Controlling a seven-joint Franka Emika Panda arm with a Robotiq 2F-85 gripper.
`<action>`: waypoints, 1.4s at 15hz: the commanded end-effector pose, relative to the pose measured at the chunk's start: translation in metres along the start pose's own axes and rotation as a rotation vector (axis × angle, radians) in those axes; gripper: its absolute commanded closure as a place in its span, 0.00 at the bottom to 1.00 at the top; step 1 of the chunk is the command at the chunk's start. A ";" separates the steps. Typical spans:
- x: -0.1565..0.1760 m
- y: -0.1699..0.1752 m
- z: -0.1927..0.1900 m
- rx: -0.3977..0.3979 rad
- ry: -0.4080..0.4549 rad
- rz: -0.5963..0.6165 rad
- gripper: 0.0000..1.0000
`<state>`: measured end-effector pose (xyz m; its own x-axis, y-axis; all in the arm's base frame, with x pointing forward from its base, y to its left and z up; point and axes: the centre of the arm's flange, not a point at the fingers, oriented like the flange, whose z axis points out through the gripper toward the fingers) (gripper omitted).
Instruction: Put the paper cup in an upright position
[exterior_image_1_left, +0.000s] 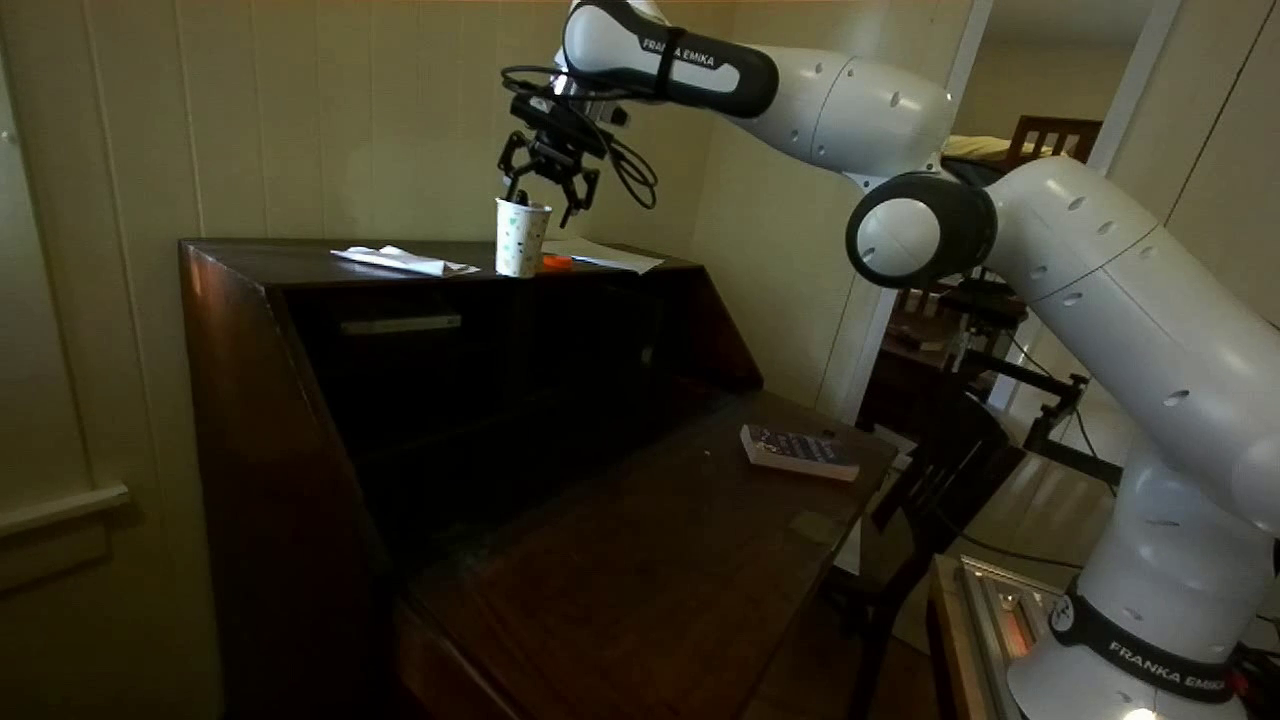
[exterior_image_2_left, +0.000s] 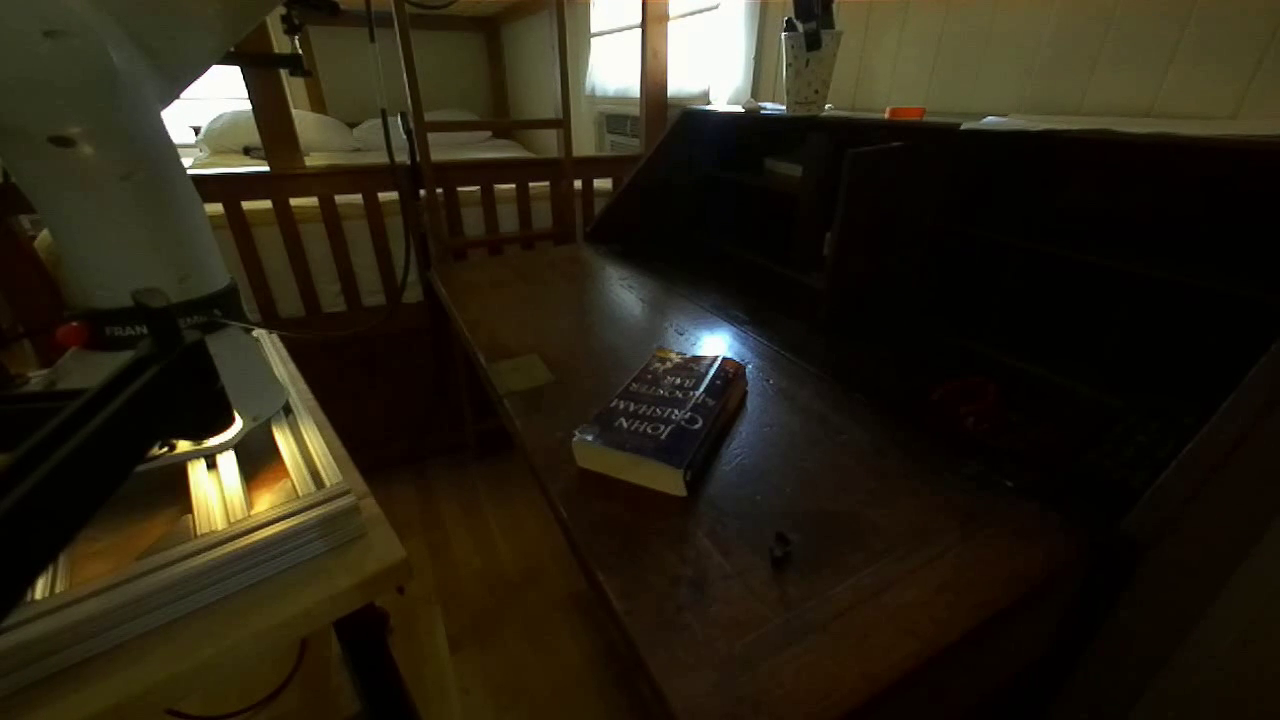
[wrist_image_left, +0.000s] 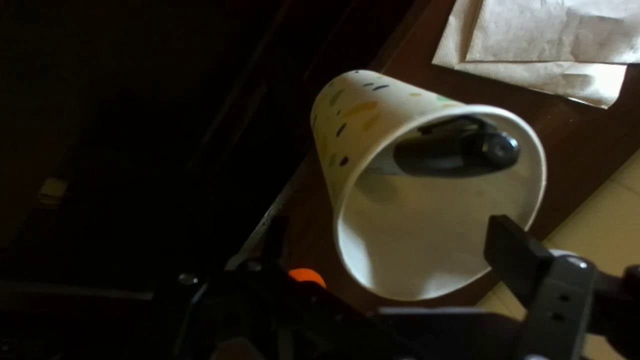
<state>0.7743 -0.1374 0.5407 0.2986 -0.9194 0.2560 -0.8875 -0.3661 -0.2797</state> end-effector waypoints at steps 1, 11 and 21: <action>0.016 -0.027 0.005 -0.005 -0.001 0.023 0.00; 0.012 -0.026 0.019 -0.037 -0.015 0.019 0.50; 0.017 -0.028 0.002 -0.063 -0.053 0.136 1.00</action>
<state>0.7755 -0.1378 0.5230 0.2749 -0.9355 0.2219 -0.9119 -0.3268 -0.2482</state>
